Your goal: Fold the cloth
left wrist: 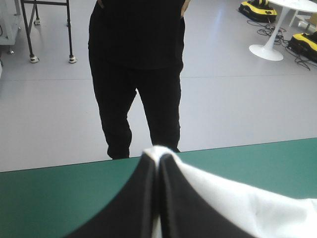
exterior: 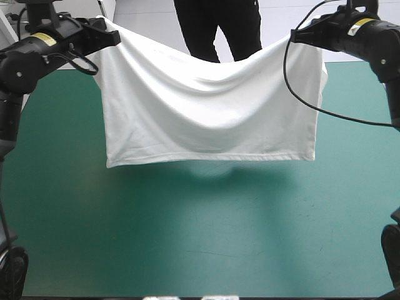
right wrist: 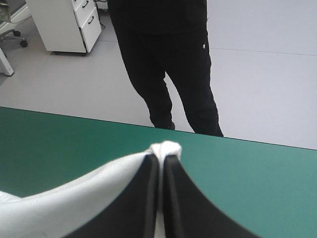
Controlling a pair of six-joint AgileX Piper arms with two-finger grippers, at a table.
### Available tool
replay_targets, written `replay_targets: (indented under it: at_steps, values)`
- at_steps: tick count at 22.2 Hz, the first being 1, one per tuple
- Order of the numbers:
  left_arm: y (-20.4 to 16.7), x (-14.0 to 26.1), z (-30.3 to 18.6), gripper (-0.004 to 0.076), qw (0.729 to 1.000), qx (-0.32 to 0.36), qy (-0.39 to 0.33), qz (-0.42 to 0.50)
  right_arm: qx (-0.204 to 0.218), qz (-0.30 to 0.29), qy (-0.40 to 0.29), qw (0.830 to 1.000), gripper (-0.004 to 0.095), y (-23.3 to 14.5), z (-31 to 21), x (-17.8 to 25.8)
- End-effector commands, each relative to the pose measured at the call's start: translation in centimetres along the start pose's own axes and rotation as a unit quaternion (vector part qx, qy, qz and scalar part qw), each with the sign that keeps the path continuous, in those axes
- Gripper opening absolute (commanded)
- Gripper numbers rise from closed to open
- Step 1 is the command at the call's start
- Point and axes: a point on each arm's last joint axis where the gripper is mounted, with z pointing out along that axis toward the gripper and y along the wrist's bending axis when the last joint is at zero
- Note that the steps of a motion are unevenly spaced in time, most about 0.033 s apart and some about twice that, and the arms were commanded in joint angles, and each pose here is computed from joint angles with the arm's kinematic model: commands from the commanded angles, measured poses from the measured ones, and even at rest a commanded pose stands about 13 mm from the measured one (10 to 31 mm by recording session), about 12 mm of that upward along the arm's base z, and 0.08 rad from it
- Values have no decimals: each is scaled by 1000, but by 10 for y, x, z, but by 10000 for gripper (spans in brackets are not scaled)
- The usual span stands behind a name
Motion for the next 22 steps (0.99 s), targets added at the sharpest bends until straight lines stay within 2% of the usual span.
replay_targets:
  at_steps: [1,5,8,10,14,18,22]
  values:
    - [0,-19,16,-9,997,17,-79,-15,14,-3,-73,997,-17,-12,14,-15]
    - [-4,-26,24,-9,998,36,-54,10,2,16,-58,998,-17,-29,20,-15]
    - [-3,-7,29,-9,999,42,23,18,-3,15,0,1000,-17,-34,20,-4]
    - [0,15,36,-9,997,38,67,11,-22,14,55,998,-17,-31,26,11]
    - [7,72,42,-9,982,40,187,7,-34,25,156,987,-17,-33,48,56]
    - [10,111,36,-9,968,40,248,2,-47,28,257,965,-17,-33,55,99]
    - [10,148,17,-9,956,39,290,2,-53,33,323,944,-17,-32,52,137]
